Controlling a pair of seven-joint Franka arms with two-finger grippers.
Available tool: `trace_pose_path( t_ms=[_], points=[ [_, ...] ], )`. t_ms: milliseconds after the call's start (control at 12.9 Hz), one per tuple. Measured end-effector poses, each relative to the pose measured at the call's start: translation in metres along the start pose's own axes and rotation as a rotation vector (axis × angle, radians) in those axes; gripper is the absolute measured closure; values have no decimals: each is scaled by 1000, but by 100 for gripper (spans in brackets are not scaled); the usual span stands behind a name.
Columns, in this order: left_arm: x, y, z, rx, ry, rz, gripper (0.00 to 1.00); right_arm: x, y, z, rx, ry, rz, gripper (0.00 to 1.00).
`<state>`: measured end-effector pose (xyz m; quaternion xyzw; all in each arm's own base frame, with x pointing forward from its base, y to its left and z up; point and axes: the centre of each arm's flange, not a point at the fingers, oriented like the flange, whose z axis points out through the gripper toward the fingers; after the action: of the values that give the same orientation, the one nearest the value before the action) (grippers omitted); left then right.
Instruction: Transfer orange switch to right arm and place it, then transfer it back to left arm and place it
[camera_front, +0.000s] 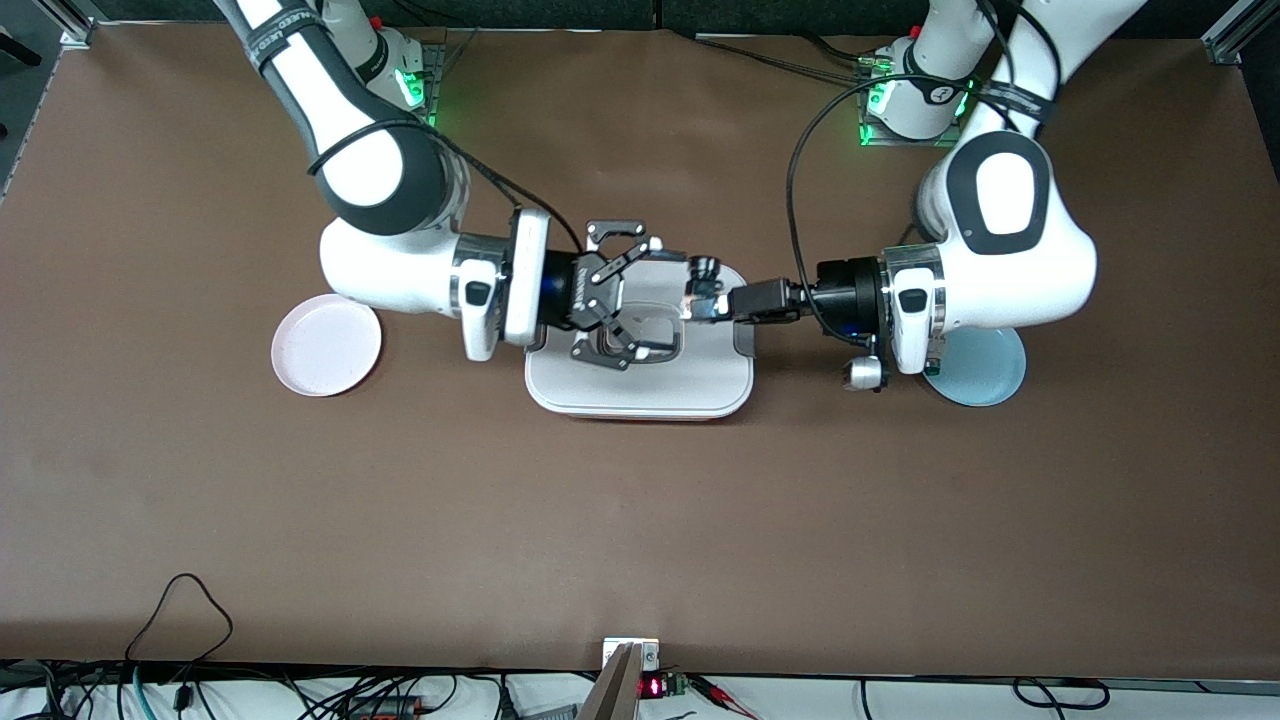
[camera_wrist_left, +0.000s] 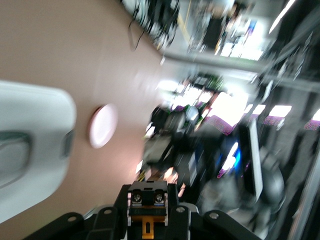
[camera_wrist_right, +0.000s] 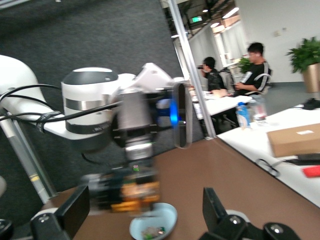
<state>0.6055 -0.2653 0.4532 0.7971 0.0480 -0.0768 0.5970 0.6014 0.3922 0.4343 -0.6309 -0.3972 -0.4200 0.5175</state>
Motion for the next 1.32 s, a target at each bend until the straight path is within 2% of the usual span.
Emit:
trace_pose_path(
  t_ms=[155,310,543,698,931,1086,1319],
  points=[
    [-2,-20,-22,106,-113,165,68,-2,19,-29,-43,-14,-3,0],
    [1,-52,-43,250,-219,371,68,-10,28,-54,-74,-48,-4,0],
    [8,-98,-78,446,-391,641,68,-32,44,-99,-122,-160,-31,0],
    [11,-123,-105,588,-520,771,68,-42,63,-140,-158,-232,-33,0],
    [18,-152,-142,789,-732,937,68,-33,75,-185,-196,-304,93,0],
    [24,-164,-160,827,-823,1048,68,-19,71,-192,-236,-320,231,0],
    [33,-196,-190,775,-956,1237,68,-5,65,-191,-312,-385,461,0]
  ],
)
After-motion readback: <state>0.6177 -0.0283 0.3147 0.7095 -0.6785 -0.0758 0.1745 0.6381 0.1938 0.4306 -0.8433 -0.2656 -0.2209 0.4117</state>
